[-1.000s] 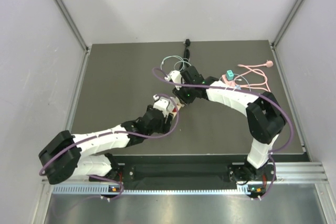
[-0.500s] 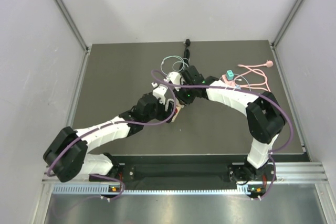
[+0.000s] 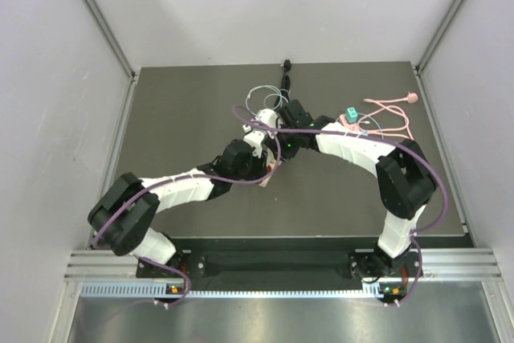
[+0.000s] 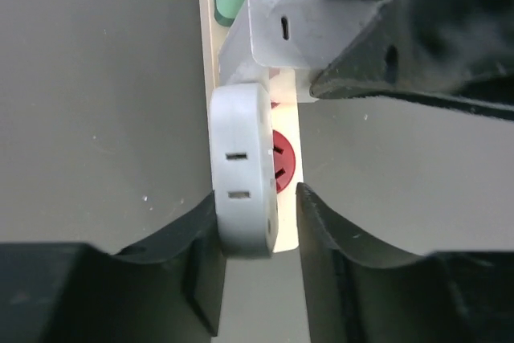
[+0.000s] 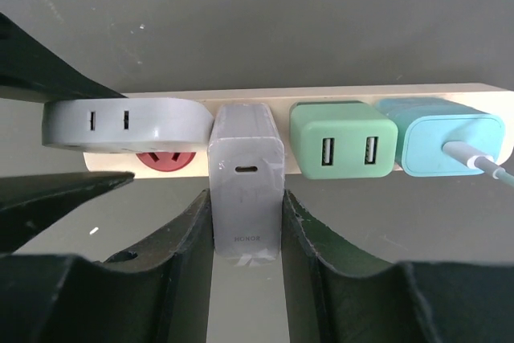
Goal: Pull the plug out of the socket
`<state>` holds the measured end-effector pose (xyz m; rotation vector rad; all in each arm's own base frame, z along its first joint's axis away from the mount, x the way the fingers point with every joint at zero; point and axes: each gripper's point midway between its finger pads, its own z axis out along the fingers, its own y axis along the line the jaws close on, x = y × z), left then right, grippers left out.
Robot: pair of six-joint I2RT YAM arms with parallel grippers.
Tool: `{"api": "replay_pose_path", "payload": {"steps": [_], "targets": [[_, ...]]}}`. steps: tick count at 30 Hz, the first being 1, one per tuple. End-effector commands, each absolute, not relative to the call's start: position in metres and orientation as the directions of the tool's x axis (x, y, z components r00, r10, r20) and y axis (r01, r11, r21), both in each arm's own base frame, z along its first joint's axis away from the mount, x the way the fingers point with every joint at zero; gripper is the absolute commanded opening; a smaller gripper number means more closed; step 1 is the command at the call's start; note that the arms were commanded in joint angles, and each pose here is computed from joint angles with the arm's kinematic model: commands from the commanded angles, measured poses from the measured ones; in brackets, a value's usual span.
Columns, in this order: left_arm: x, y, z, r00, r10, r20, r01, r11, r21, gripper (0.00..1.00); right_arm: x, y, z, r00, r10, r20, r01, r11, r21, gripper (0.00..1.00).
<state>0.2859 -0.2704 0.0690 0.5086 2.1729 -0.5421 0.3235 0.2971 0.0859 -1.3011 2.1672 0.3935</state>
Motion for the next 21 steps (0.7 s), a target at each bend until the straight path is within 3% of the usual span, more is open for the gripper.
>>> {"api": "replay_pose_path", "payload": {"steps": [1,5,8,12,15,16,18,21], "targets": [[0.312,-0.287,0.102,-0.510,0.085,-0.856,0.516,0.827,-0.224,0.40,0.324,0.314,0.094,-0.343,-0.679,-0.649,-0.891,0.454,-0.003,0.00],[0.317,-0.286,0.099,-0.510,0.083,-0.856,0.498,0.840,-0.216,0.41,0.324,0.313,0.093,-0.345,-0.678,-0.649,-0.889,0.457,-0.005,0.00],[0.320,-0.285,0.097,-0.517,0.076,-0.853,0.477,0.853,-0.212,0.49,0.325,0.313,0.092,-0.350,-0.678,-0.646,-0.888,0.460,-0.001,0.00],[0.323,-0.285,0.097,-0.516,0.059,-0.855,0.460,0.861,-0.219,0.49,0.324,0.314,0.089,-0.357,-0.678,-0.643,-0.886,0.464,0.003,0.00],[0.325,-0.287,0.097,-0.512,0.056,-0.857,0.465,0.857,-0.222,0.35,0.326,0.313,0.086,-0.367,-0.678,-0.637,-0.880,0.475,0.002,0.00],[0.324,-0.290,0.098,-0.513,0.057,-0.857,0.475,0.850,-0.228,0.18,0.328,0.312,0.086,-0.371,-0.676,-0.636,-0.874,0.485,-0.006,0.00],[0.323,-0.292,0.103,-0.497,0.045,-0.867,0.487,0.841,-0.235,0.00,0.331,0.311,0.084,-0.387,-0.671,-0.633,-0.862,0.506,-0.009,0.00],[0.320,-0.294,0.116,-0.457,0.001,-0.889,0.504,0.824,-0.258,0.00,0.336,0.306,0.080,-0.413,-0.664,-0.624,-0.836,0.548,-0.029,0.00]]}}
